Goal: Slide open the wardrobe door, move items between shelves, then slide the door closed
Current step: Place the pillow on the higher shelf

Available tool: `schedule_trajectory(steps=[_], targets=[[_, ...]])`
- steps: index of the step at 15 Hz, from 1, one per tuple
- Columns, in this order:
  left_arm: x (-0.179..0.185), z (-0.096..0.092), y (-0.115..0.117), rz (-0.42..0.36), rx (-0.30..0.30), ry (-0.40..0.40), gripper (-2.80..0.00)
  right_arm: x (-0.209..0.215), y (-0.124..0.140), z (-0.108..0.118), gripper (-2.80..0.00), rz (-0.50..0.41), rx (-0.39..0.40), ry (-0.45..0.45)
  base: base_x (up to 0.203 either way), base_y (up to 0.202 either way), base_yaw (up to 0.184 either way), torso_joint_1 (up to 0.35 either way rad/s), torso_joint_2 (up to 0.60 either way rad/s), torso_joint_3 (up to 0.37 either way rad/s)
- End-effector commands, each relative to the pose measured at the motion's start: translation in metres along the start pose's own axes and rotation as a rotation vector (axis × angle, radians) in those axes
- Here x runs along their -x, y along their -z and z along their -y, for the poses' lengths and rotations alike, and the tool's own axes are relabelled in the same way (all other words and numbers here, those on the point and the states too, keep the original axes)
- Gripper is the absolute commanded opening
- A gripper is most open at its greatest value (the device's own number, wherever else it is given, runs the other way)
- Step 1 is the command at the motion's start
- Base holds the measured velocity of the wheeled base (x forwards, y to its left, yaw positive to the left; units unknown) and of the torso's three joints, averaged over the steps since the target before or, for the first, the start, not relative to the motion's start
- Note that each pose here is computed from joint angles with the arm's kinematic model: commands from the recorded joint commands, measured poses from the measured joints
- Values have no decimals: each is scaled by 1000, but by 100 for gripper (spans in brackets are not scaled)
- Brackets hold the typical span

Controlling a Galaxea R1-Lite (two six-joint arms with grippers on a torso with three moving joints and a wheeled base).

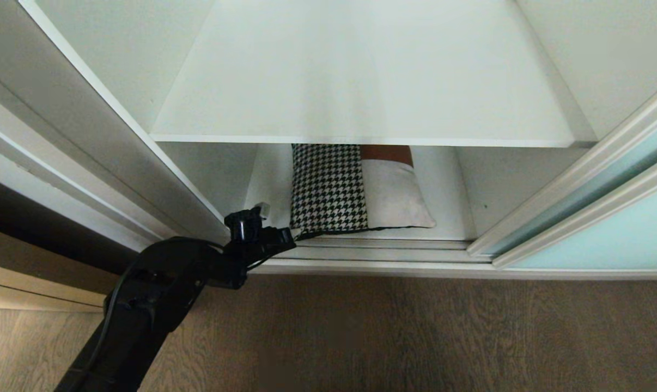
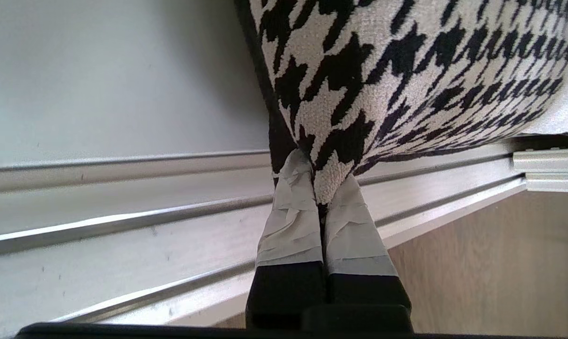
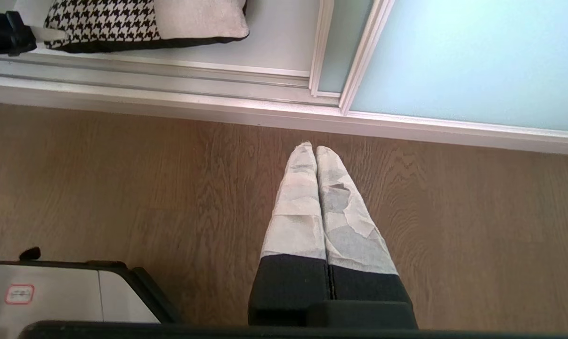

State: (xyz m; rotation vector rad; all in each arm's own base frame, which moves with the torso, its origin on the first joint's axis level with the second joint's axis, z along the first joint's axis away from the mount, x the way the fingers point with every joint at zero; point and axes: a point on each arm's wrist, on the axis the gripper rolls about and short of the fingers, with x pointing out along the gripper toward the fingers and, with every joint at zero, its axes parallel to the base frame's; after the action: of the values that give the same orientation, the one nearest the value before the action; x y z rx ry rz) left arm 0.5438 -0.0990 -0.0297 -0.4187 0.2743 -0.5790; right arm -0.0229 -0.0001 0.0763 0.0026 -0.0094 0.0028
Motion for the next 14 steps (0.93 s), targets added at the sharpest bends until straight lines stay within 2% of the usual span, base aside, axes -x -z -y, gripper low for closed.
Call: schedule_trajectory(steps=[1, 6, 7, 9, 12, 14], targets=[[4, -1, -12, 16, 9, -7, -280, 0, 0, 0, -280, 1, -11, 0, 0, 0, 0, 0, 0, 0], [12, -15, -16, 9, 44, -89, -280, 0, 0, 0, -280, -15, 5, -2, 0, 0, 0, 0, 0, 0], [13, -16, -15, 2, 56, -104, -280, 0, 1, 0, -280, -6, 10, -3, 0, 0, 0, 0, 0, 0], [17, -15, -11, -20, 79, -117, -280, 1, 1, 0, -280, -25, 78, -9, 0, 0, 0, 0, 0, 0], [27, -13, -12, -39, 96, -133, -280, 3, -1, 0, -280, -64, 77, -10, 0, 0, 0, 0, 0, 0], [27, -12, -17, -33, 92, -130, -280, 7, -27, 0, -280, -27, 74, 0, 0, 0, 0, 0, 0, 0]])
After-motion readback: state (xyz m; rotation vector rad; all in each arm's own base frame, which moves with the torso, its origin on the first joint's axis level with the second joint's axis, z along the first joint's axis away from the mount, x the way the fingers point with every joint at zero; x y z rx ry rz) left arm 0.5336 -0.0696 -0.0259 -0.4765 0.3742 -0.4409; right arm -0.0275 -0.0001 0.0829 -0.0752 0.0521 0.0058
